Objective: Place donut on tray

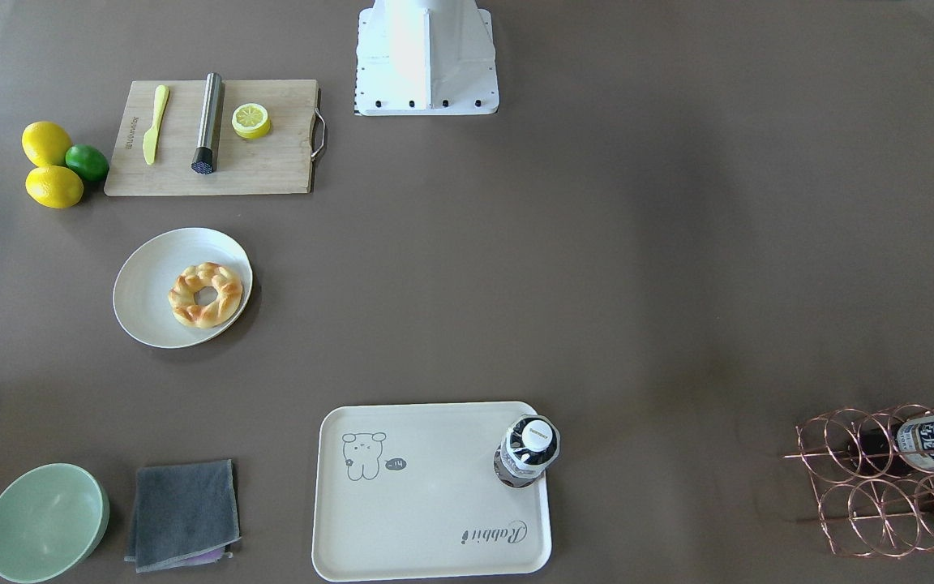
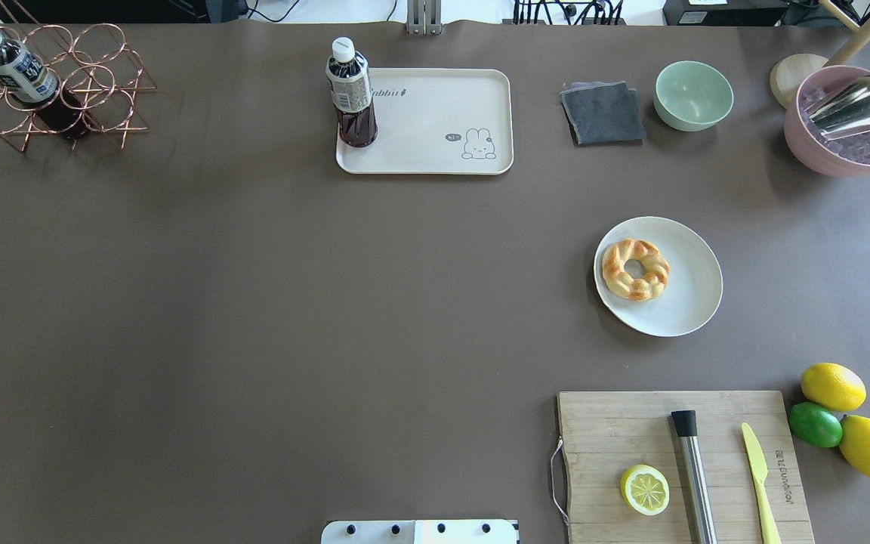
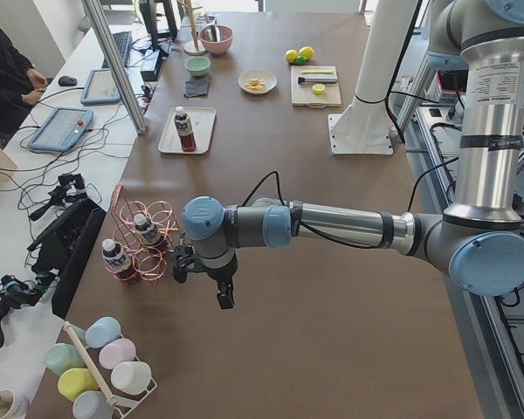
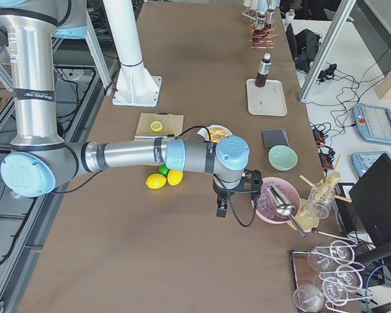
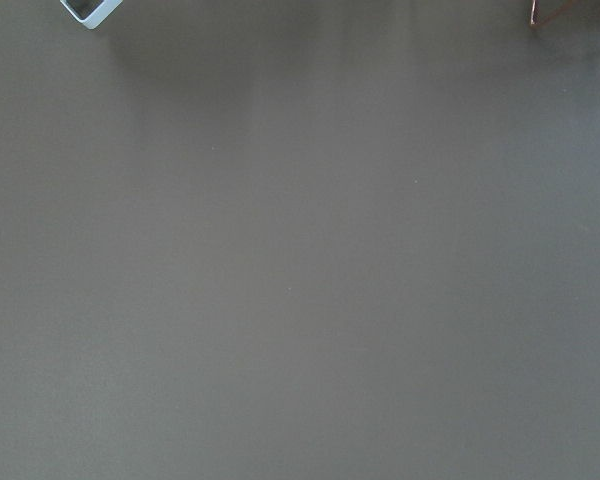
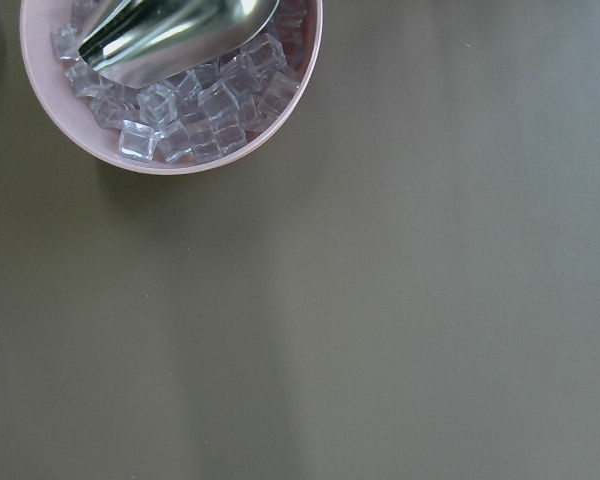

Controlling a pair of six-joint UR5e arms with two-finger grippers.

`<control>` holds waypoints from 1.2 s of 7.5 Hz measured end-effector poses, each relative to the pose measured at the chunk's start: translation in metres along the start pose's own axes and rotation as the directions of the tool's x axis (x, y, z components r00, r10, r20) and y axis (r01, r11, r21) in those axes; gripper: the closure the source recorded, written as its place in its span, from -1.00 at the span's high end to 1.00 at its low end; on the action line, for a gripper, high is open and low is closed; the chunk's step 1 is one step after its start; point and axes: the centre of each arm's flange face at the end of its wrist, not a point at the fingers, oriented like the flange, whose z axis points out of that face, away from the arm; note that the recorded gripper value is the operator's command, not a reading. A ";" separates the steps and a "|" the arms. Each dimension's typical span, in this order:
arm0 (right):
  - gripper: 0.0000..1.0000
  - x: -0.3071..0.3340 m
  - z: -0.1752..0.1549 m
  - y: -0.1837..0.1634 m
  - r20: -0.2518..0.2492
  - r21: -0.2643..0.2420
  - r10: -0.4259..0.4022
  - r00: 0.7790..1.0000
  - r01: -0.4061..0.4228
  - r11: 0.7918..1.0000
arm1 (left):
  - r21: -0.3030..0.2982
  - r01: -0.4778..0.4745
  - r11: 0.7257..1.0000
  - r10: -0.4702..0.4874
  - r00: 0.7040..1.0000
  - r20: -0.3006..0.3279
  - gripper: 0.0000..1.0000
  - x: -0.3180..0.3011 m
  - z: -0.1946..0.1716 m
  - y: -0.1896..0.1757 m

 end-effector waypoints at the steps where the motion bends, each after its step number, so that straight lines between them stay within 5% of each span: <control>1: 0.99 -0.007 -0.005 -0.003 -0.003 0.014 0.014 1.000 -0.014 1.000 | 0.000 0.000 1.000 0.000 1.000 0.000 0.97 0.000 0.000 0.000; 4: 1.00 -0.071 0.010 -0.015 0.022 0.078 0.071 0.997 -0.073 0.994 | 0.000 0.001 1.000 -0.001 1.000 0.000 0.97 0.000 0.000 0.000; 6: 1.00 -0.126 0.037 -0.014 0.085 0.115 0.107 0.991 -0.116 0.987 | 0.000 0.002 1.000 -0.002 1.000 0.000 0.97 0.000 0.000 0.000; 9: 1.00 -0.205 0.084 0.004 0.161 0.122 0.023 0.987 -0.043 0.992 | 0.000 0.004 1.000 -0.004 1.000 0.000 0.97 0.000 0.000 0.000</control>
